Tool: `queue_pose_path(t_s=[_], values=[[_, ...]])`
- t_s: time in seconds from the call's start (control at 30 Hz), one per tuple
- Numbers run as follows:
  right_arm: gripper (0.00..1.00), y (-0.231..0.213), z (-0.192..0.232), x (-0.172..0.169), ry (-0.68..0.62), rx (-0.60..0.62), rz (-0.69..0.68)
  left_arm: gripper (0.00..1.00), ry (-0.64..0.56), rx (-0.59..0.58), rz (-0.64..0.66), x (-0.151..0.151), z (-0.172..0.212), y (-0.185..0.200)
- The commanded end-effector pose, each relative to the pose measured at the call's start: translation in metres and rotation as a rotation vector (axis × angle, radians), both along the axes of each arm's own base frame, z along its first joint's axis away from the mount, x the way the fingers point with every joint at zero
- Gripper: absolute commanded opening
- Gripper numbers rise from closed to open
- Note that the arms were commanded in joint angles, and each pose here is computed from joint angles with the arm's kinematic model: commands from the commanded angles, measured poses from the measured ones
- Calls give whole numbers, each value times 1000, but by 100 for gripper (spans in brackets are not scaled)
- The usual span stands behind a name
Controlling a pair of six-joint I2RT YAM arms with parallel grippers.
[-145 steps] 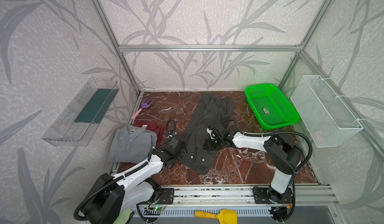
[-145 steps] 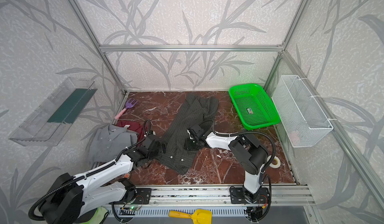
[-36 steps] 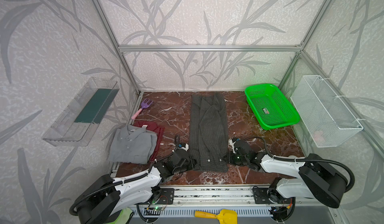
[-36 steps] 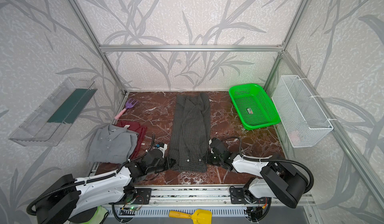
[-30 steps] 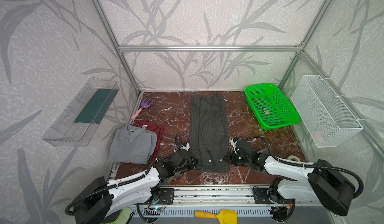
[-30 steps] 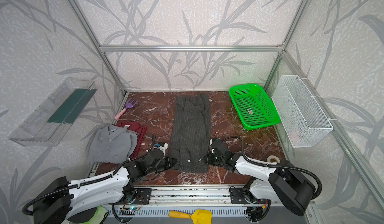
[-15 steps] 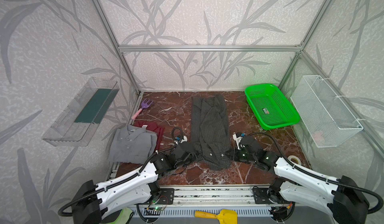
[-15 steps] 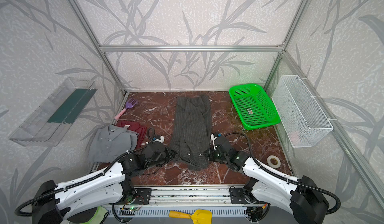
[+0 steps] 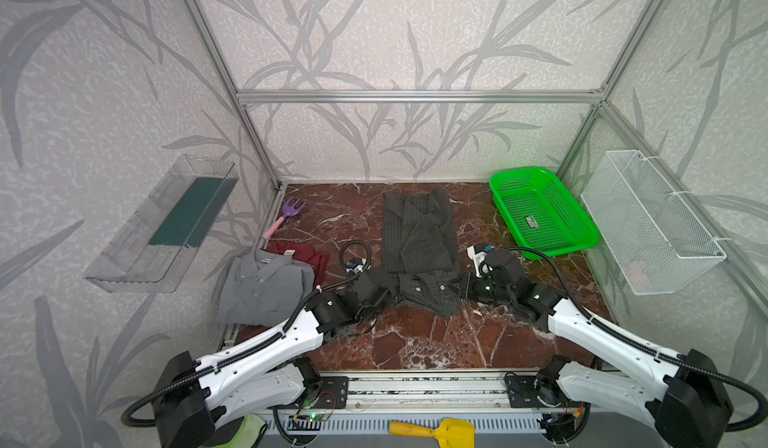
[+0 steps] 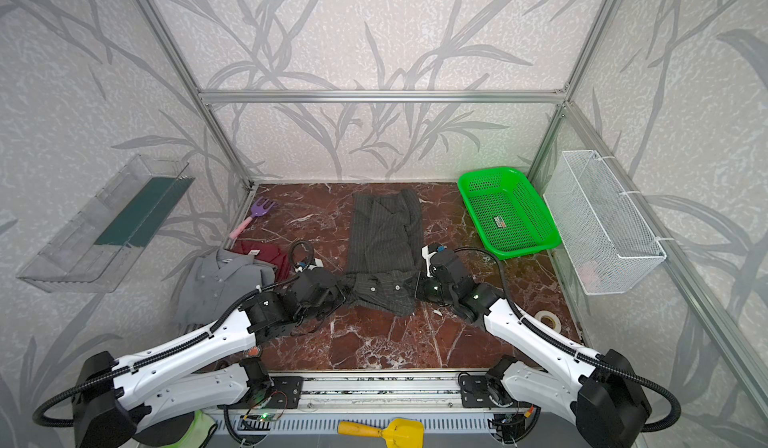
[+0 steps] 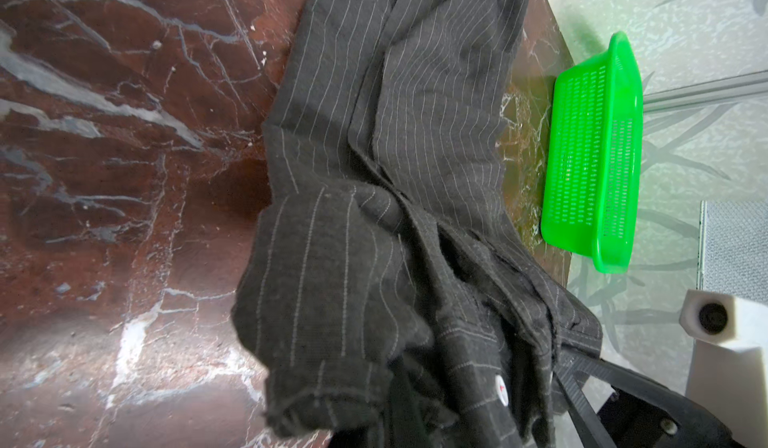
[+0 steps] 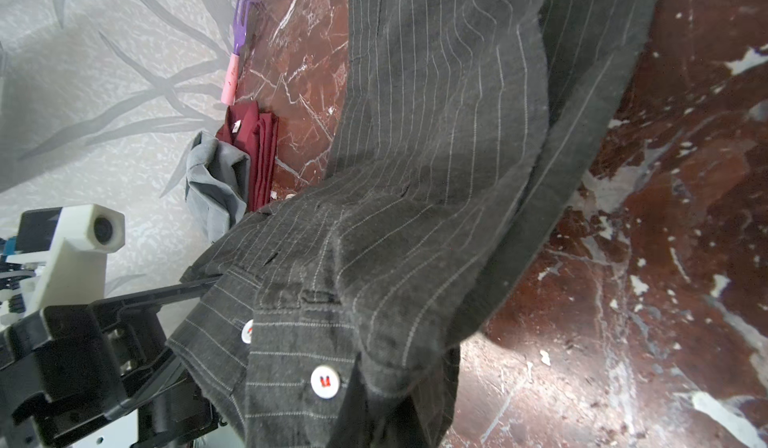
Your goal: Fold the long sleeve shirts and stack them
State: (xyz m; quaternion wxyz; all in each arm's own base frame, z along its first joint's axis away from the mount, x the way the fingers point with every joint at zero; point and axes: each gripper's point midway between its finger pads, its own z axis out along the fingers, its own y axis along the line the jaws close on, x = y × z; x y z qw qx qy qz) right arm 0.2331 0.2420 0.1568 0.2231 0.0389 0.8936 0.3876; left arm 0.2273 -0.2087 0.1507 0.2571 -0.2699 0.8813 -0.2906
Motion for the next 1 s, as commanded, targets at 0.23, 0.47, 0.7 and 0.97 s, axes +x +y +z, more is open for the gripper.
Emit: queue_pose_path(t_s=[0.23,0.47,0.7,0.97], values=[[0,-6,0,19,80,23,-84,0,14,20,81,43,12,8],[0,-10,-11,36,135,44,-134,0,42,35,76,65,5,-2],[0,-10,-32,51,205,40,-153,0,57,55,70,85,0,-8],[0,-11,-52,68,251,34,-172,0,71,70,55,103,-12,-12]])
